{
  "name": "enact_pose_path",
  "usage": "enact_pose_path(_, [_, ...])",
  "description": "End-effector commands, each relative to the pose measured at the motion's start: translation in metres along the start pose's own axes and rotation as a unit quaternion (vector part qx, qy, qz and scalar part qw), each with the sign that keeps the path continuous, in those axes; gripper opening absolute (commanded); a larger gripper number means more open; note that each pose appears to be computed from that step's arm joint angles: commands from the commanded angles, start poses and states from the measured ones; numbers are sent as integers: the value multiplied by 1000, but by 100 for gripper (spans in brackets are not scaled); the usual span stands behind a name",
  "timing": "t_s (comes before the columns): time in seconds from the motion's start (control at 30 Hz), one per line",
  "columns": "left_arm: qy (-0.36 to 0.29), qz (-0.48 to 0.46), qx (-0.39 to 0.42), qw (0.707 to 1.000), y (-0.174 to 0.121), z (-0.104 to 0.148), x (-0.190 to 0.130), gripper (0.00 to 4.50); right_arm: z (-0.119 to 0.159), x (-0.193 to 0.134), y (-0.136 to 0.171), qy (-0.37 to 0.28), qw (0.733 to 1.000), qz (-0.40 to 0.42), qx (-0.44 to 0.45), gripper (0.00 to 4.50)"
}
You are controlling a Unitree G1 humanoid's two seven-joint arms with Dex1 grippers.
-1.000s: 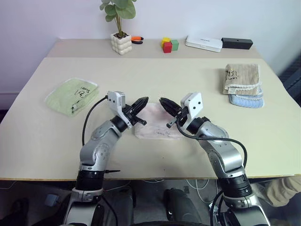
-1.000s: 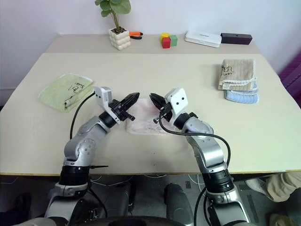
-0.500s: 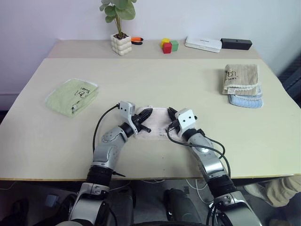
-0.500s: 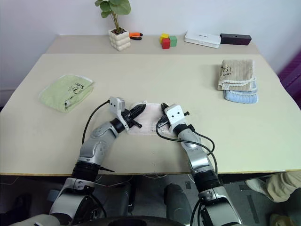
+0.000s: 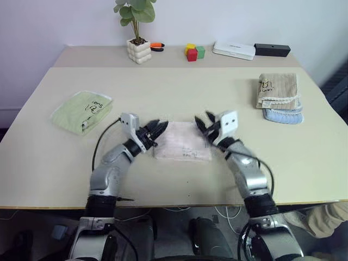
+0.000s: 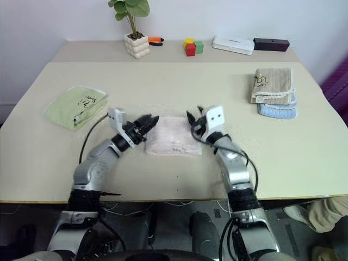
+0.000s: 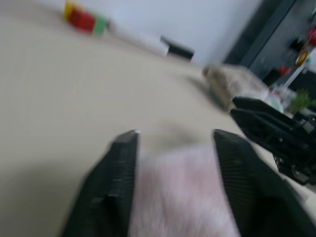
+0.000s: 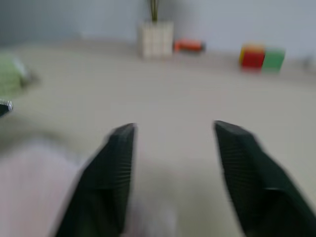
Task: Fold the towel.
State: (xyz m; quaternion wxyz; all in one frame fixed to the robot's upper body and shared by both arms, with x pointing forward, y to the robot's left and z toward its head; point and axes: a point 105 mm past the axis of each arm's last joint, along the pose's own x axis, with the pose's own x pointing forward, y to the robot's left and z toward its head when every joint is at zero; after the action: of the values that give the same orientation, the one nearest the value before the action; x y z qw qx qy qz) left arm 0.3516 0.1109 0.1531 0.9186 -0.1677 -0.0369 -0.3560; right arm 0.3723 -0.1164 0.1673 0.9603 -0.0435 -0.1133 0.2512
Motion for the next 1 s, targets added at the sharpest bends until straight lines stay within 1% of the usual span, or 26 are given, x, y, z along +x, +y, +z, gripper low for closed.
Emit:
enact_pose_path(0.03, [1,-27,20,999,-3,21,-14,428,39,-10,-4,-34,998,44,-32,434])
enact_pose_path(0.07, [7,-31,20,999,-2,24,-19,440,47,-14,0,-39,995,70,-52,443])
enact_pose_path(0.17, [31,-57,22,998,-2,32,-34,440,68,-27,10,-57,984,141,-96,443])
enact_pose_path(0.2, [39,-71,29,996,-3,36,-41,440,72,-34,14,-60,976,171,-124,443])
enact_pose_path(0.27, [66,-105,39,991,-8,40,-54,440,69,-50,27,-47,953,235,-186,443])
enact_pose_path(0.33, [102,-130,58,985,-9,37,-69,440,56,-64,36,-23,928,283,-242,443])
enact_pose_path(0.37, [114,-133,64,982,-7,36,-75,440,51,-69,38,-15,921,295,-256,443])
enact_pose_path(0.4, [118,-130,68,982,-4,37,-79,440,47,-72,37,-8,922,297,-247,443])
enact_pose_path(0.47, [112,-118,70,984,4,43,-83,440,44,-73,31,-2,939,278,-205,443])
enact_pose_path(0.53, [111,-111,64,985,8,47,-87,440,37,-77,31,2,925,281,-255,443])
enact_pose_path(0.6, [117,-114,65,984,8,47,-92,440,34,-79,33,5,921,285,-266,443])
enact_pose_path(0.63, [121,-111,65,984,10,47,-94,440,33,-79,33,8,927,284,-246,443])
enact_pose_path(0.67, [122,-108,69,984,11,46,-94,440,34,-77,31,13,940,270,-207,443])
enact_pose_path(0.73, [123,-103,72,984,14,45,-94,440,34,-69,21,34,969,222,-102,443])
enact_pose_path(0.8, [122,-102,71,985,14,45,-94,440,35,-66,16,48,979,195,-32,443])
enact_pose_path(0.83, [121,-102,70,985,14,45,-93,440,34,-62,9,60,984,149,72,443])
enact_pose_path(0.87, [119,-103,70,985,13,45,-93,440,35,-64,10,62,977,135,154,443])
enact_pose_path(0.9, [116,-104,68,985,12,46,-92,440,34,-70,15,75,964,135,217,443])
enact_pose_path(0.93, [115,-104,67,986,12,45,-92,440,29,-78,19,97,946,130,281,443])
enact_pose_path(0.97, [115,-103,67,986,11,45,-92,440,24,-86,17,112,931,113,330,443])
enact_pose_path(1.0, [113,-104,62,986,10,44,-93,440,15,-93,15,141,910,92,378,443])
